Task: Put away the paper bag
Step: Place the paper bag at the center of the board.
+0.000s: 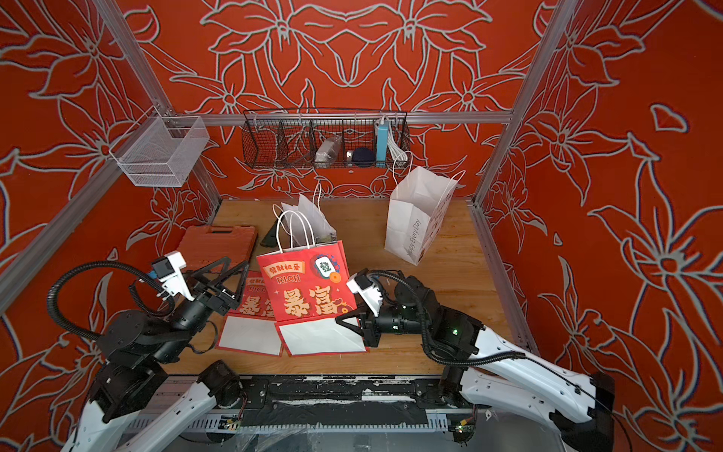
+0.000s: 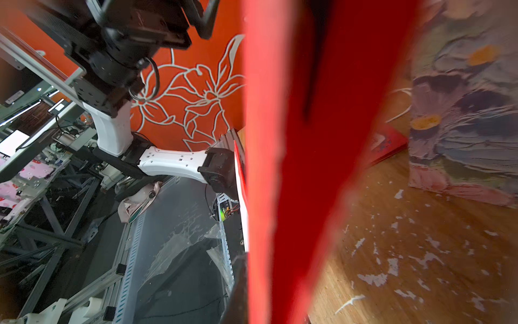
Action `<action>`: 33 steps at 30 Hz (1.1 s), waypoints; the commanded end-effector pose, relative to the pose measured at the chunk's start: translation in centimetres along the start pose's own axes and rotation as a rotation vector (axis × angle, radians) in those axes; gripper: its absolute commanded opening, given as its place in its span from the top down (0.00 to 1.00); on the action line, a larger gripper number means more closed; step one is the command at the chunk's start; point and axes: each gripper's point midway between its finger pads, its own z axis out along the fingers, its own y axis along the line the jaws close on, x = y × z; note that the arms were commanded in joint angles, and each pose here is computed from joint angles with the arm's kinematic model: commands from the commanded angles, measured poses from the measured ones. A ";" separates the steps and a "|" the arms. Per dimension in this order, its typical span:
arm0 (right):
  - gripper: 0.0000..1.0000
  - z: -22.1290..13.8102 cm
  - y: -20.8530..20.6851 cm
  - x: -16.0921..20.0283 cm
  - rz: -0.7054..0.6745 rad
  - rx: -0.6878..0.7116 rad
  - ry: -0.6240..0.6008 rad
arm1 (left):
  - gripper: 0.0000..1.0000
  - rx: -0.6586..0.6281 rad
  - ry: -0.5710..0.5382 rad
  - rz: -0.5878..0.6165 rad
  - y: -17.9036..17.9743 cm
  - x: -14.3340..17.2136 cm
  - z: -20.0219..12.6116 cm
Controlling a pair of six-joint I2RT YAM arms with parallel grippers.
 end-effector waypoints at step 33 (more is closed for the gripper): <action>1.00 27.9 -8.8 2.2 0.630 0.356 -0.152 | 0.02 -0.277 0.143 0.163 3.0 -2.4 -3.8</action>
